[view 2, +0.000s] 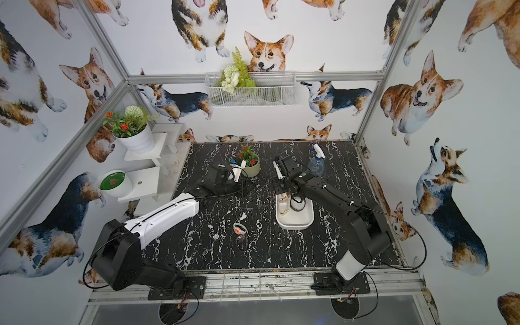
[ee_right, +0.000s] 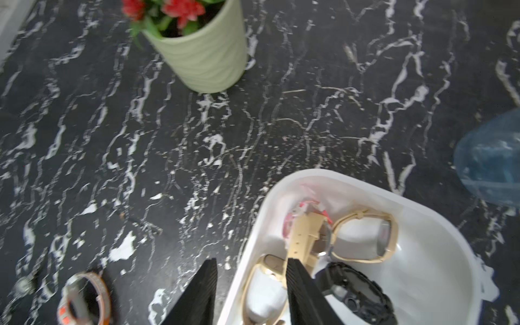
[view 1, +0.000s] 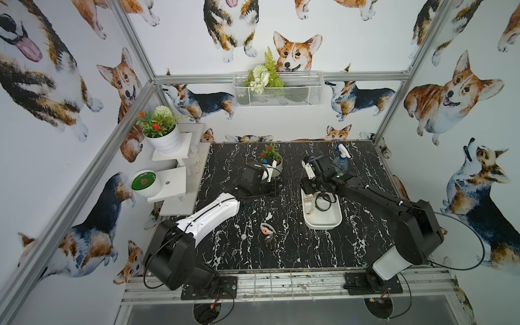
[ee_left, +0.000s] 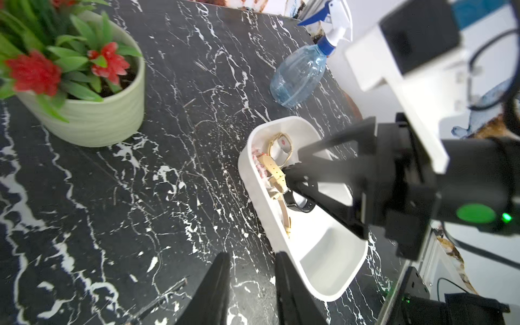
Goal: Put the watch into the storage box
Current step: Place the watch in the storage box, then pick up the watch at the center of the board.
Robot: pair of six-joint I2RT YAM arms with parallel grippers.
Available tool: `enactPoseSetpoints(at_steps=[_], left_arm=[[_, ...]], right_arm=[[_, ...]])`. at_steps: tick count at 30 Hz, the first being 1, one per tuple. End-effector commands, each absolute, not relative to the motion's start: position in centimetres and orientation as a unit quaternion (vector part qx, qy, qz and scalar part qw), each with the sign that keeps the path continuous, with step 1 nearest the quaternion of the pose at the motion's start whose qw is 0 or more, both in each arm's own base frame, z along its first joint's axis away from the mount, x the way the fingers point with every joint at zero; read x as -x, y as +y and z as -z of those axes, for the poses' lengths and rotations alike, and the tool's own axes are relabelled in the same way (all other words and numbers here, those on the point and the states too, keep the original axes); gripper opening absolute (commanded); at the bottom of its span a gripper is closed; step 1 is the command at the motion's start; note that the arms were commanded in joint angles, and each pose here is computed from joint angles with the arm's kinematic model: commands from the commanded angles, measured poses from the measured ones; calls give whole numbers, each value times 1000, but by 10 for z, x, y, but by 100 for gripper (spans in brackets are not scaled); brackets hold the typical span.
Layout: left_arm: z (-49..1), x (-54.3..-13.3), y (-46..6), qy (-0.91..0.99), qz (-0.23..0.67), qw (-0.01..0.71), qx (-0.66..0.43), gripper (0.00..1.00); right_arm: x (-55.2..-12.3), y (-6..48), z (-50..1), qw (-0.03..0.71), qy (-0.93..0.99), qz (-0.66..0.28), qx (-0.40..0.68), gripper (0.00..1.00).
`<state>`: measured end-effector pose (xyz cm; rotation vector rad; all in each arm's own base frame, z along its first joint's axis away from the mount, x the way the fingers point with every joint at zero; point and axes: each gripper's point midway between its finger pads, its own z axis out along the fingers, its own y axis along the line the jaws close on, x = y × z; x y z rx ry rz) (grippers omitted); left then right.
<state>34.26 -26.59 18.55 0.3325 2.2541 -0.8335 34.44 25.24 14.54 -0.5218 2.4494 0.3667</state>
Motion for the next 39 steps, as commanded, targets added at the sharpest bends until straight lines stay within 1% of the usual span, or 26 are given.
enactPoseSetpoints(at_steps=[1, 4, 8, 11, 12, 15, 19, 27, 35, 39], left_arm=[[-179, -353, -232, 885, 287, 359, -77, 33], [-172, -359, -200, 892, 272, 360, -27, 34], [-161, -363, -160, 900, 247, 357, 35, 35], [-157, -366, -139, 900, 237, 358, 70, 35], [-143, -359, -132, 906, 230, 345, 82, 35], [-137, -359, -119, 905, 228, 343, 107, 36], [-132, -357, -110, 905, 224, 340, 120, 36], [-125, -356, -105, 907, 225, 334, 125, 36], [-124, -356, -106, 907, 225, 333, 124, 37], [-124, -355, -106, 907, 226, 333, 124, 37]], right_arm=[[-323, 283, -153, 304, 894, -196, 263, 47], [-297, 309, -151, 293, 868, -242, 320, 46], [-257, 341, -138, 261, 837, -267, 401, 47], [-236, 361, -127, 236, 823, -281, 434, 47], [-231, 367, -123, 228, 822, -282, 439, 47], [-219, 380, -105, 207, 823, -273, 454, 47], [-207, 392, -81, 184, 824, -247, 475, 47], [-190, 411, -58, 150, 823, -243, 492, 45], [-185, 416, -42, 130, 825, -228, 500, 40], [-185, 417, -37, 127, 827, -222, 502, 35]])
